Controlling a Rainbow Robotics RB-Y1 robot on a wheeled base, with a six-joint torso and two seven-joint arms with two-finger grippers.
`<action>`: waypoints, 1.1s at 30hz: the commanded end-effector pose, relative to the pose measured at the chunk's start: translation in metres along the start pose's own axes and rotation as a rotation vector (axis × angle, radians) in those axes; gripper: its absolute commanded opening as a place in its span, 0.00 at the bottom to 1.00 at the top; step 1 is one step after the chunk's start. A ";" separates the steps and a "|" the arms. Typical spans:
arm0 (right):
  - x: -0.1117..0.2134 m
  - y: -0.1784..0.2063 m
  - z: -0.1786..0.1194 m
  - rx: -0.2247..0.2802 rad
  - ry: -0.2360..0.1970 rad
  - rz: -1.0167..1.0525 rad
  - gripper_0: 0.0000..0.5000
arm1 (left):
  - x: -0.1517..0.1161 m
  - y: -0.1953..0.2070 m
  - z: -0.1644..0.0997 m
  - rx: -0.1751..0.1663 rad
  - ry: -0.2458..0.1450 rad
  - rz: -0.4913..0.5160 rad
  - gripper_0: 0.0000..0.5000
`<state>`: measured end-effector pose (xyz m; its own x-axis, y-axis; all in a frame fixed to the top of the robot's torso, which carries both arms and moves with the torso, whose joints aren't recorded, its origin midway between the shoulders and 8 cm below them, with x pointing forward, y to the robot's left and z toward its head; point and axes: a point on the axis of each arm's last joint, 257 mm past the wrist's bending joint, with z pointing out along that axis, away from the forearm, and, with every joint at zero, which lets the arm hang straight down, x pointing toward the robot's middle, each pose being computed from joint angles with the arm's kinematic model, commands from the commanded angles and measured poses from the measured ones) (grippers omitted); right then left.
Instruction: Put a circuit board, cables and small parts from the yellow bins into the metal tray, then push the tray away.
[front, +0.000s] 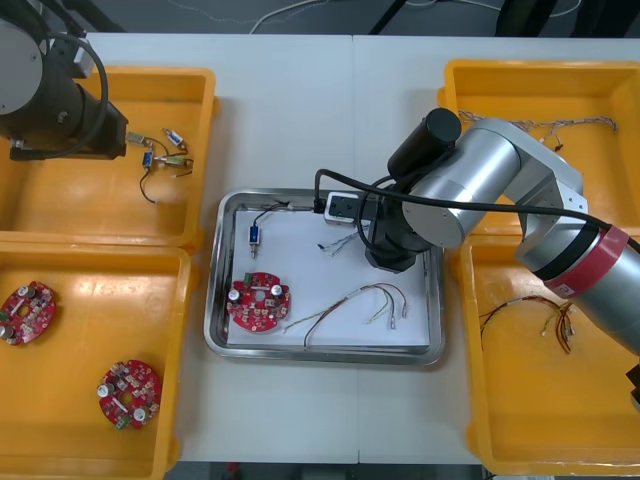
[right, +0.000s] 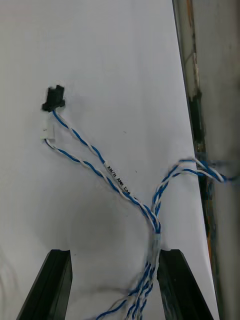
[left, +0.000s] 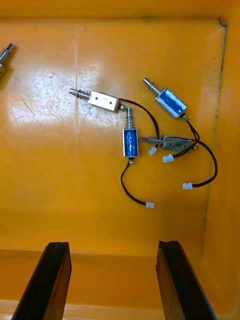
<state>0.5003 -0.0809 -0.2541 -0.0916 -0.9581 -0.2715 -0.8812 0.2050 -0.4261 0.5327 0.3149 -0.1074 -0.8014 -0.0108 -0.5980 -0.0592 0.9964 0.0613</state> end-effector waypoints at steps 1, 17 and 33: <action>-0.027 -0.008 -0.018 0.017 -0.047 -0.014 1.00 | -0.011 0.017 -0.007 -0.019 -0.039 -0.028 1.00; -0.011 -0.006 -0.082 -0.034 0.002 0.162 1.00 | -0.026 -0.006 0.036 0.002 -0.103 -0.066 1.00; 0.059 -0.026 -0.147 0.061 0.145 0.768 1.00 | -0.033 -0.028 0.091 0.003 -0.141 -0.051 0.99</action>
<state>0.4391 -0.1541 -0.1683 -0.6941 -0.6399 -0.3298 -0.6088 0.7663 -0.2054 0.6026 0.3157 -0.1686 -0.7243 -0.0800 -0.6849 -0.1295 0.9914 0.0211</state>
